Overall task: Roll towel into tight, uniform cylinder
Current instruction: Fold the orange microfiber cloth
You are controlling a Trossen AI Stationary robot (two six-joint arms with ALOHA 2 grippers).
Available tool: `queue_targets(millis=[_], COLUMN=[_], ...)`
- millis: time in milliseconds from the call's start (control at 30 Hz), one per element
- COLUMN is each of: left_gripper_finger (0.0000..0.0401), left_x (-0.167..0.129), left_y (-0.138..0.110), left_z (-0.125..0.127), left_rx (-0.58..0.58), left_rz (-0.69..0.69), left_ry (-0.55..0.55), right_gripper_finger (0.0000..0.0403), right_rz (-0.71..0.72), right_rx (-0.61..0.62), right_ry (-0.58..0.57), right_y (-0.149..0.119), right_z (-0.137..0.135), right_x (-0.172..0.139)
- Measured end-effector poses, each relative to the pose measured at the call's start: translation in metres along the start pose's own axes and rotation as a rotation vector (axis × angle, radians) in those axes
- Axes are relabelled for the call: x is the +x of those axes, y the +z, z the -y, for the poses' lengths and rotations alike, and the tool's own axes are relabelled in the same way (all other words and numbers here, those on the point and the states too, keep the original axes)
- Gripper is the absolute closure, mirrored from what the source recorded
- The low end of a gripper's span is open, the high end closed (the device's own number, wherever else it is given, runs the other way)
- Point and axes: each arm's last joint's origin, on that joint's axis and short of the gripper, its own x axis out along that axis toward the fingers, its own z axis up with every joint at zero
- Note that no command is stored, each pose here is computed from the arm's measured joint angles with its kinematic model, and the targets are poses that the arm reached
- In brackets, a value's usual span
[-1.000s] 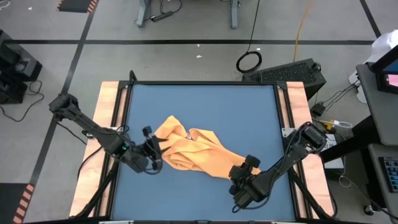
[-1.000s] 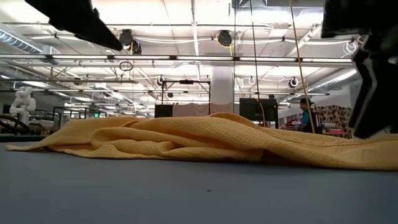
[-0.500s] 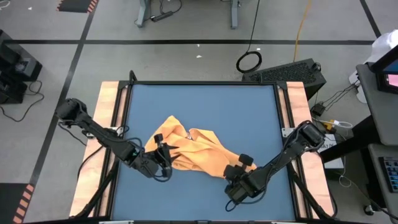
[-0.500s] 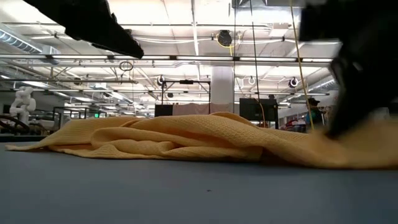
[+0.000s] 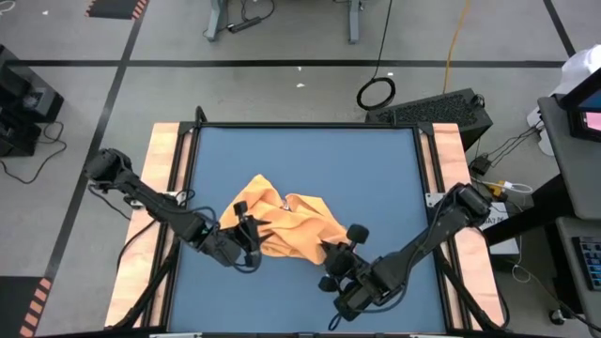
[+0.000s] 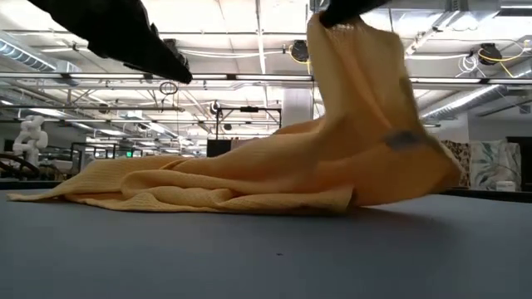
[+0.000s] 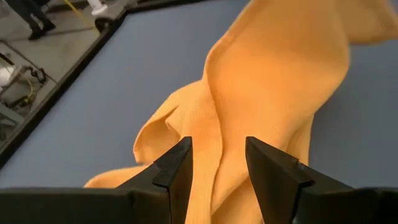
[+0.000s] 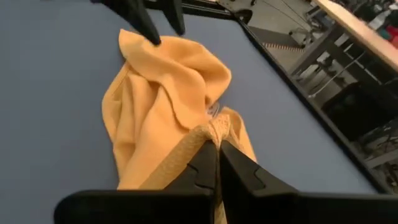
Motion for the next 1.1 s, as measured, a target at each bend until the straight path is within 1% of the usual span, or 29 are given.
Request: queue_targets(millis=[100, 133, 200, 300, 400, 467, 533, 700, 833, 900, 1000, 1067, 1100], left_gripper_finger=[0.0247, 0.0247, 0.0247, 0.0247, 0.0247, 0.0247, 0.0247, 0.0249, 0.0275, 0.0297, 0.0323, 0.033, 0.0331], left_x=[0.005, 0.007, 0.015, 0.029, 0.04, 0.047, 0.054, 0.076, 0.095, 0.099, 0.101, 0.096, 0.094], left_y=[-0.002, -0.005, -0.009, -0.014, -0.012, -0.013, -0.013, -0.024, -0.03, -0.031, -0.026, -0.02, -0.014], left_z=[-0.001, -0.001, -0.003, -0.007, -0.009, -0.012, -0.016, -0.027, -0.037, -0.04, -0.045, -0.049, -0.049], left_rx=[-0.011, 0.005, 0.029, 0.036, 0.038, 0.056, 0.063, 0.136, 0.156, 0.15, 0.11, 0.085, 0.069], left_rz=[-0.008, -0.017, -0.043, -0.074, -0.055, -0.061, -0.071, -0.149, -0.185, -0.197, -0.195, -0.179, -0.154], left_ry=[-0.007, -0.001, 0.02, 0.058, 0.076, 0.092, 0.097, 0.111, 0.084, 0.038, 0.012, 0.005, -0.018], right_gripper_finger=[0.0402, 0.0402, 0.0402, 0.0402, 0.0402, 0.0402, 0.0402, 0.04, 0.04, 0.0399, 0.0399, 0.0399, 0.0399], right_rz=[0.047, 0.074, 0.145, 0.208, 0.235, 0.237, 0.211, 0.082, -0.008, -0.048, -0.103, -0.133, -0.148], right_rx=[0.032, 0.044, 0.04, 0.053, 0.058, 0.066, 0.048, 0.001, 0.013, -0.003, -0.034, -0.042, -0.039], right_ry=[-0.03, -0.049, -0.102, -0.135, -0.133, -0.109, -0.058, 0.138, 0.262, 0.289, 0.291, 0.277, 0.265], right_y=[0.014, 0.019, 0.031, 0.053, 0.069, 0.075, 0.074, 0.065, 0.054, 0.044, 0.027, 0.017, 0.013], right_z=[0.003, 0.004, 0.007, 0.011, 0.014, 0.013, 0.01, 0.0, -0.012, -0.021, -0.034, -0.039, -0.041], right_x=[-0.002, -0.004, -0.008, -0.018, -0.026, -0.028, -0.028, -0.028, -0.035, -0.038, -0.038, -0.038, -0.038])
